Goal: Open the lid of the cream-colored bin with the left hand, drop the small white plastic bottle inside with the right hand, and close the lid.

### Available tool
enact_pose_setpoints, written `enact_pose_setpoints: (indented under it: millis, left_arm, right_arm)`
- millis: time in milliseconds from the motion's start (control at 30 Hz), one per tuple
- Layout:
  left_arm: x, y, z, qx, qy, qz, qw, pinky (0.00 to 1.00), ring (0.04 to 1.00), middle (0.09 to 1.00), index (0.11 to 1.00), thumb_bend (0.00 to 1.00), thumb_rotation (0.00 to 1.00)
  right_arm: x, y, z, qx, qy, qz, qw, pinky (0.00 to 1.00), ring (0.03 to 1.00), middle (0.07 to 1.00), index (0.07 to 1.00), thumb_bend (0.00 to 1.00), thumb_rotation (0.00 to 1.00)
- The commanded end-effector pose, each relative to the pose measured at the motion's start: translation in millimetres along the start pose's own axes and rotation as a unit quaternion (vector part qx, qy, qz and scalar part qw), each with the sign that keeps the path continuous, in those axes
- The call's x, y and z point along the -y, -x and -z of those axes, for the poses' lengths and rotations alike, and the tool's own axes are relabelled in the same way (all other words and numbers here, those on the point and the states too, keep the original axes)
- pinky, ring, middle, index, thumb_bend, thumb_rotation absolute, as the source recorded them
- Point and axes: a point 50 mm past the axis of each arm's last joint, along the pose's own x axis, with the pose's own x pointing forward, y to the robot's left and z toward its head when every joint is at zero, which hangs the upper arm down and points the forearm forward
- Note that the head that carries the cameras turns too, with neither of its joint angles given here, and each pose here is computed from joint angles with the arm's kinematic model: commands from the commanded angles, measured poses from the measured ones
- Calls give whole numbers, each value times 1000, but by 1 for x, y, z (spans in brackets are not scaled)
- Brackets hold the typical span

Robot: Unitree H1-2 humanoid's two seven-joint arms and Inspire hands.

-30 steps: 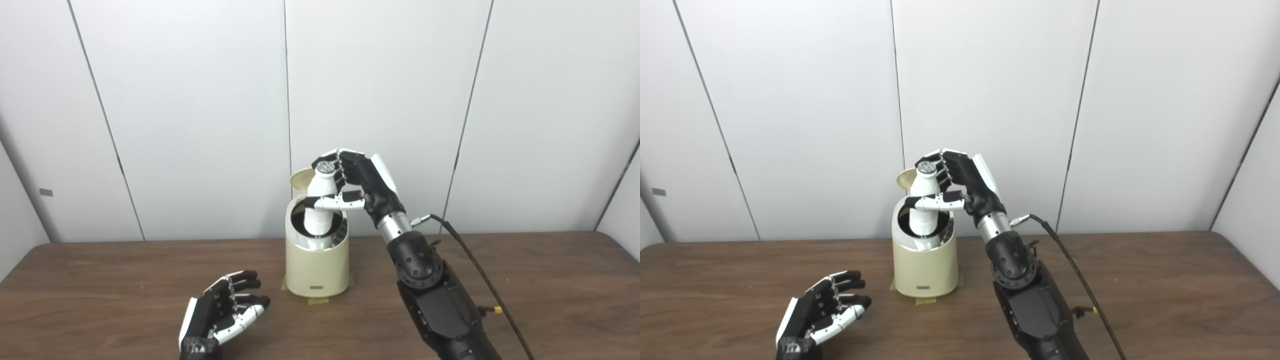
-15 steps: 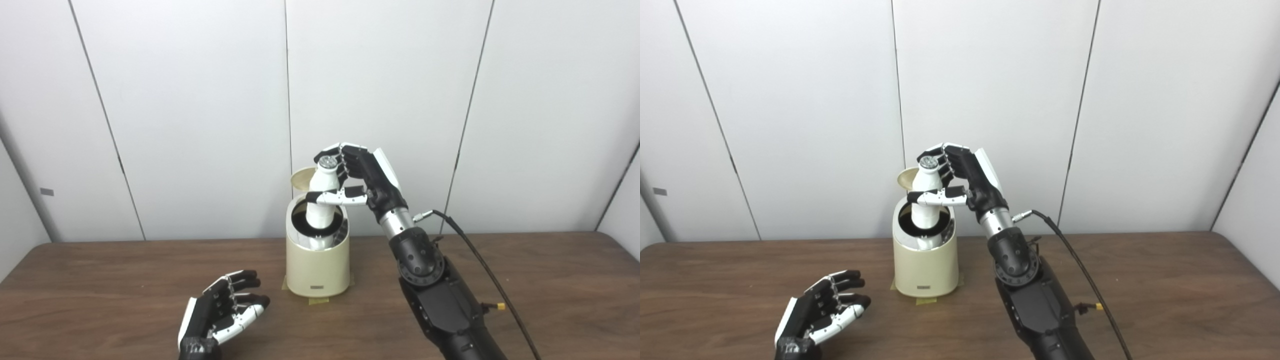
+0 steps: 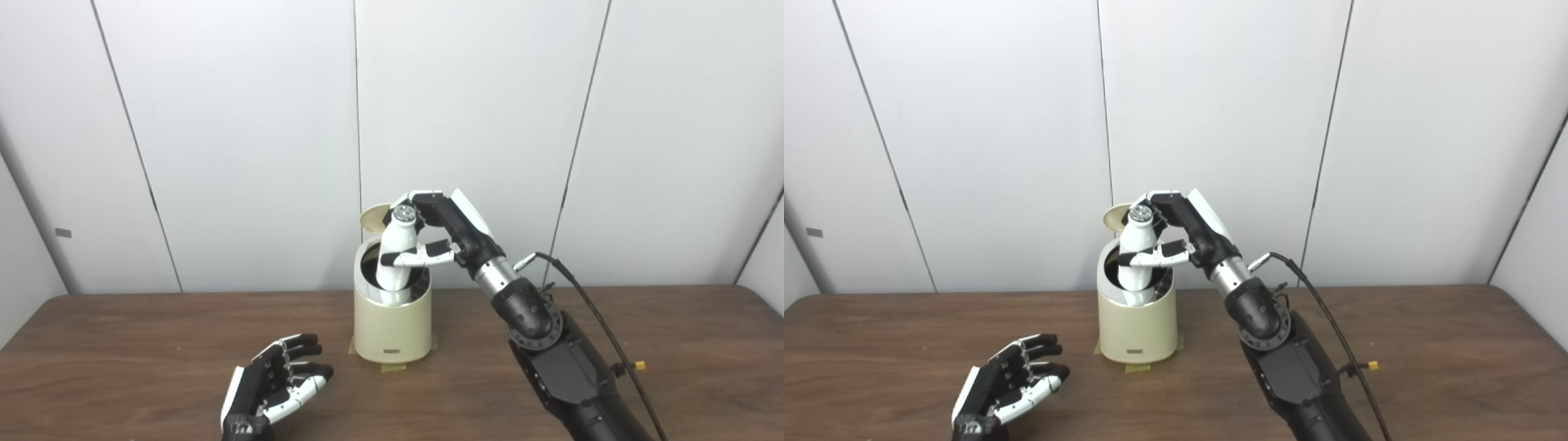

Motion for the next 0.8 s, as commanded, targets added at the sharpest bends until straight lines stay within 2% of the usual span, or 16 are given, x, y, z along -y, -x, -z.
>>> enact_pose_setpoints:
  millis: [0,567,767]
  left_arm:
    - [4,-8,-17,36,-2,8,999,482,581,677,676,623,0]
    - [4,-9,-18,39,-1,11,999,484,575,671,672,624,0]
    - [4,-9,-18,39,1,12,999,487,574,666,669,621,0]
  right_arm:
    - [12,-16,-24,48,15,5,999,423,608,687,498,516,118]
    - [16,-8,-19,49,28,-5,998,439,552,611,491,517,118]
    - [18,-2,-24,66,17,6,998,405,514,599,491,518,120]
